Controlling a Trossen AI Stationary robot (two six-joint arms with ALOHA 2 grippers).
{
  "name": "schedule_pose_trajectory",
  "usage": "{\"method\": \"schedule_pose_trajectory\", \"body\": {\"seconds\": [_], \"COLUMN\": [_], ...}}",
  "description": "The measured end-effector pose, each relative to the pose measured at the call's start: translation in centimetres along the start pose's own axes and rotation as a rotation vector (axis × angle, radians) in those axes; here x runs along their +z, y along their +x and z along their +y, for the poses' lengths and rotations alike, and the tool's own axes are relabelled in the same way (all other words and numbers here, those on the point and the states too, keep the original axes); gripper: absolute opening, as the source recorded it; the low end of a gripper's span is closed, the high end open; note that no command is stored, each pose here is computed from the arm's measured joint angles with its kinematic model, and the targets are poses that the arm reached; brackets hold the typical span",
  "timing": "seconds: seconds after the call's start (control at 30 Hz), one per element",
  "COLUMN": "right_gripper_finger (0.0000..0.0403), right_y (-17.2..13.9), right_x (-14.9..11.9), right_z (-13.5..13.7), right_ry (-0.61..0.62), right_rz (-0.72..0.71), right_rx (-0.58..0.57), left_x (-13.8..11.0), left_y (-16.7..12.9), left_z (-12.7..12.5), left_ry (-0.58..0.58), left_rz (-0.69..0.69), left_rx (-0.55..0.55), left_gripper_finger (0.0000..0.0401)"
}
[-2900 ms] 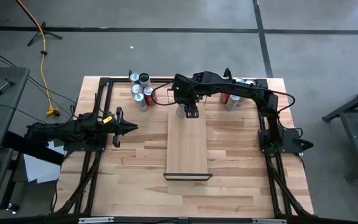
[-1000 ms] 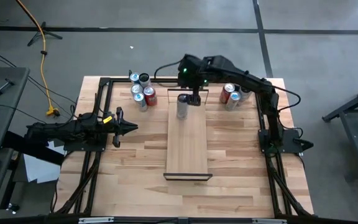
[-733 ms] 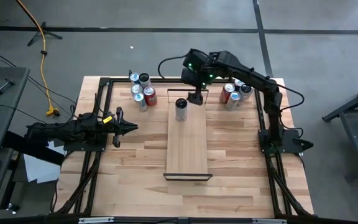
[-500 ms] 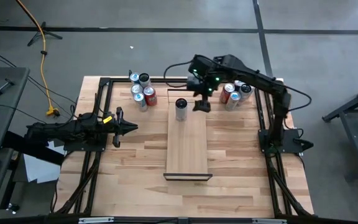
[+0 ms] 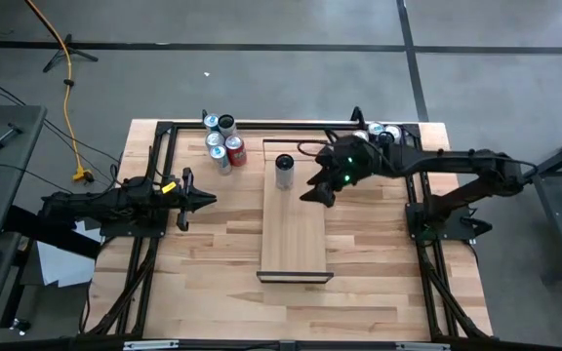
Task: Place canned beverage on shelf
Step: Put the bottom right white-pink soda can on the shelf
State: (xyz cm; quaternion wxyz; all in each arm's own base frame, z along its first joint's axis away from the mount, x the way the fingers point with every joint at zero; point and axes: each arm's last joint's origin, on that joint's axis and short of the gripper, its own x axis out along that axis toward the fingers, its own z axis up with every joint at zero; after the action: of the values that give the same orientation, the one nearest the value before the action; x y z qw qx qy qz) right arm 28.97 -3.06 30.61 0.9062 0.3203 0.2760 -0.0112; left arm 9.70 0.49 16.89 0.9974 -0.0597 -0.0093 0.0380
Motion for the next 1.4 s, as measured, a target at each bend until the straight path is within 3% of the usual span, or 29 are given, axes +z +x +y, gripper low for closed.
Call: {"method": "schedule_pose_trajectory", "body": {"seconds": [0.13,0.3,0.4,0.57,0.63,0.77,0.9,1.4], "right_gripper_finger": [0.0355,0.032,0.0254,0.0059,0.0019,0.0012,0.0006,0.0], "right_y": [1.3,3.3,4.7,6.4,6.9,7.8,8.8,9.4], "right_x": [-0.6,-1.1,-1.3,-2.1,-2.4,-2.8,-3.1,-3.0], "right_z": [0.2,-0.6,-1.4,-2.3,-2.8,-4.1,-4.8,-6.3], "right_ry": [-0.045,-0.177,-0.16,-0.169,-0.194,-0.145,-0.133,-0.105], "right_rz": [-0.081,-0.053,-0.031,0.02,0.015,-0.072,-0.157,-0.187], "right_rx": [0.054,-0.179,-0.281,-0.325,-0.333,-0.407,-0.392,-0.485], "left_x": [0.0,0.0,0.0,0.0,0.0,0.0,0.0,0.0], "left_y": [0.0,0.0,0.0,0.0,0.0,0.0,0.0,0.0], "left_z": [0.0,0.0,0.0,0.0,0.0,0.0,0.0,0.0], "left_ry": [0.0,0.0,0.0,0.0,0.0,0.0,0.0,0.0], "left_rz": [0.0,0.0,0.0,0.001,0.0,0.0,0.0,0.0], "left_rx": [0.0,0.0,0.0,0.0,0.0,0.0,0.0,0.0], "left_gripper_finger": [0.0,0.0,0.0,0.0,0.0,0.0,0.0,0.0]}}
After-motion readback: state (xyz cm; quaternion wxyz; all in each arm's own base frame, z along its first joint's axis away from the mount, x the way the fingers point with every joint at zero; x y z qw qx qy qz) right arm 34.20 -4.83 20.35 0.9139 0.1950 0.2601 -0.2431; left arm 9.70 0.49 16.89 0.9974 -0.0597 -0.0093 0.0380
